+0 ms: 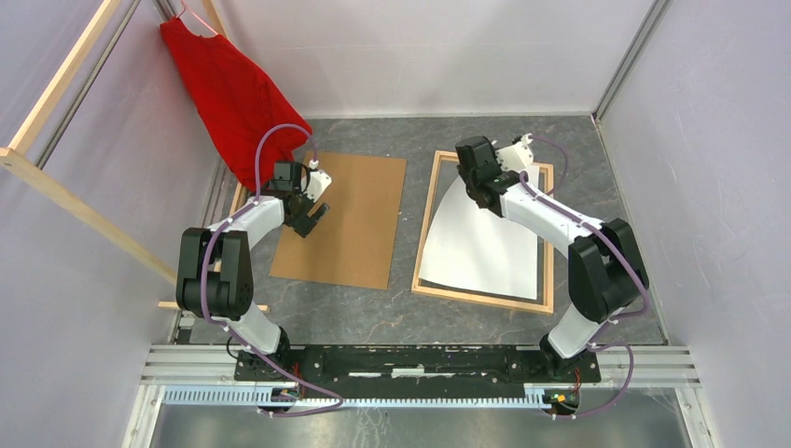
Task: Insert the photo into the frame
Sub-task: Turn over the photo from the photo frame, then turn over the photo frame item at the center of the board.
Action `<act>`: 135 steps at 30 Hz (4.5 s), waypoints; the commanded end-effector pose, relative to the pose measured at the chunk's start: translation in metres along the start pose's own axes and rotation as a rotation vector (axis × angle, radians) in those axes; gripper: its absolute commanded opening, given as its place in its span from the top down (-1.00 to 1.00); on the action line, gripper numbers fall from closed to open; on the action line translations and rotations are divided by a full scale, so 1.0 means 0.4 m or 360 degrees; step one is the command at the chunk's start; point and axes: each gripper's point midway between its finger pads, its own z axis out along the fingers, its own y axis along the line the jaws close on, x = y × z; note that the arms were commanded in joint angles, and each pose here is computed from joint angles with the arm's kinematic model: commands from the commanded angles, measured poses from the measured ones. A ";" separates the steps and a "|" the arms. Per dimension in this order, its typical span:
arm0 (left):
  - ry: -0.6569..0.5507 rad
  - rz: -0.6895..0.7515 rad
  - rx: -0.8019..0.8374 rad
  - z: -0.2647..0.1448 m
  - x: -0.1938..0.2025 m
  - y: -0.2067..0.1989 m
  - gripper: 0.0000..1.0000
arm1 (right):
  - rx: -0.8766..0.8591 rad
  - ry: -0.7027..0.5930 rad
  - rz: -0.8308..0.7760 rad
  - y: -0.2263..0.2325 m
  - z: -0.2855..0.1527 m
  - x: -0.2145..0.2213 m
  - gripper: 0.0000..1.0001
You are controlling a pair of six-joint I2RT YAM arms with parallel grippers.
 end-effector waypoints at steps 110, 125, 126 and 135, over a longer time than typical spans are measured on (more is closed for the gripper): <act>0.0183 -0.0167 -0.0105 0.120 0.114 -0.007 -0.99 | -0.0401 0.1109 -0.0918 -0.062 -0.136 0.650 -0.96; 0.0155 -0.0107 0.0104 0.120 0.107 -0.068 -0.98 | -0.1141 0.1360 -0.0175 0.208 -0.341 0.599 -0.94; 0.0156 -0.0101 0.0113 0.119 0.107 -0.071 -0.98 | -0.1204 0.1365 -0.0123 0.228 -0.361 0.583 -0.93; 0.0111 -0.0081 0.0199 0.102 0.096 -0.090 -0.97 | -0.1631 0.1402 0.0200 0.342 -0.500 0.474 -0.87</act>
